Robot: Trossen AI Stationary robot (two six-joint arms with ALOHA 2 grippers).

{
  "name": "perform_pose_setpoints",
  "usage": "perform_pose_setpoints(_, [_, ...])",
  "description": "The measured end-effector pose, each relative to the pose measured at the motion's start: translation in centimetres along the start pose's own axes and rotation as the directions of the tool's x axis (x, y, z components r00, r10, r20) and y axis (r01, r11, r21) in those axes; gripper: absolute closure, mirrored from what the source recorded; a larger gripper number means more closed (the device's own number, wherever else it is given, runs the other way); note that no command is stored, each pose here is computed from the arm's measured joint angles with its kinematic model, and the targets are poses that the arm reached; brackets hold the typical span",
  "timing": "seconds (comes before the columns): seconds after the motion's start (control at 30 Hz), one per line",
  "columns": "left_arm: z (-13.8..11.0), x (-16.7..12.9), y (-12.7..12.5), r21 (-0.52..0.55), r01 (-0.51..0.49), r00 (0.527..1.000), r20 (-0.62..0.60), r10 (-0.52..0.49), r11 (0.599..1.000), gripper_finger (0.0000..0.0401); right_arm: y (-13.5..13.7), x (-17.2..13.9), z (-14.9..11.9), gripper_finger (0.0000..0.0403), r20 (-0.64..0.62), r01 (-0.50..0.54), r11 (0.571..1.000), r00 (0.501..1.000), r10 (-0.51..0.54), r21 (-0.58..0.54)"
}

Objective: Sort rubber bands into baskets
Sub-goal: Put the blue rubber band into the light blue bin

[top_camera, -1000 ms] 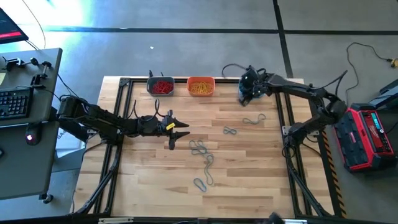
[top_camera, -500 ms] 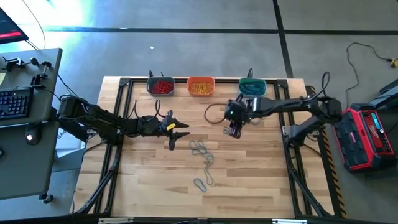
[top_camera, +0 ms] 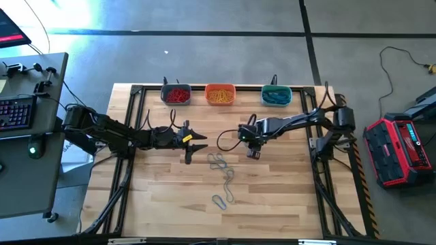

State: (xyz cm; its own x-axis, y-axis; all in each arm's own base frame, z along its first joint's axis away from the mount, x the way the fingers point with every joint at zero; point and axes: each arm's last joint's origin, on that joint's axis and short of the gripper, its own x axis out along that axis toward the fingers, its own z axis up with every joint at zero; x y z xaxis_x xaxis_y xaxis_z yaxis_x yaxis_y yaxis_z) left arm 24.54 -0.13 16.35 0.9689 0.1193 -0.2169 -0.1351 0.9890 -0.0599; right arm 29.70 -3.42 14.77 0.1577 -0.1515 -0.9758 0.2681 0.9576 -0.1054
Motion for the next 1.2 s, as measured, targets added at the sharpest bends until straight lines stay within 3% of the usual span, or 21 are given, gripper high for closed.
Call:
perform_pose_setpoints(0.2, [0.0, 0.0, 0.0, 0.0, 0.0, 1.0, -0.001, 0.0, 1.0, 0.0247, 0.0, 0.6, 0.0, 0.0306, -0.022, 0.009, 1.0, 1.0, -0.009, -0.027])
perform_pose_setpoints(0.4, [0.0, 0.0, 0.0, 0.0, 0.0, 1.0, -0.001, 0.0, 1.0, 0.0247, 0.1, 0.4, -0.1, 0.039, -0.027, -0.032, 0.999, 0.999, 0.031, -0.027])
perform_pose_setpoints(0.7, [0.0, 0.0, 0.0, 0.0, 0.0, 1.0, -0.001, 0.0, 1.0, 0.0247, -0.5, -3.3, -0.2, 0.0399, 0.038, 0.027, 1.0, 0.999, -0.027, 0.003])
perform_pose_setpoints(0.93, [0.0, 0.0, 0.0, 0.0, 0.0, 1.0, -0.002, 0.0, 1.0, 0.0247, -2.1, -7.5, -1.7, 0.0402, 0.119, 0.203, 0.976, 0.97, -0.211, 0.075])
perform_pose_setpoints(1.13, [0.0, 0.0, 0.0, 0.0, 0.0, 1.0, 0.0, 0.0, 1.0, 0.0247, -4.8, -10.3, -3.0, 0.0402, 0.149, 0.399, 0.895, 0.89, -0.43, 0.198])
perform_pose_setpoints(1.2, [0.0, 0.0, 0.0, 0.0, 0.0, 1.0, 0.0, 0.0, 1.0, 0.0247, -6.0, -10.6, -3.1, 0.0402, 0.147, 0.428, 0.881, 0.876, -0.459, 0.204])
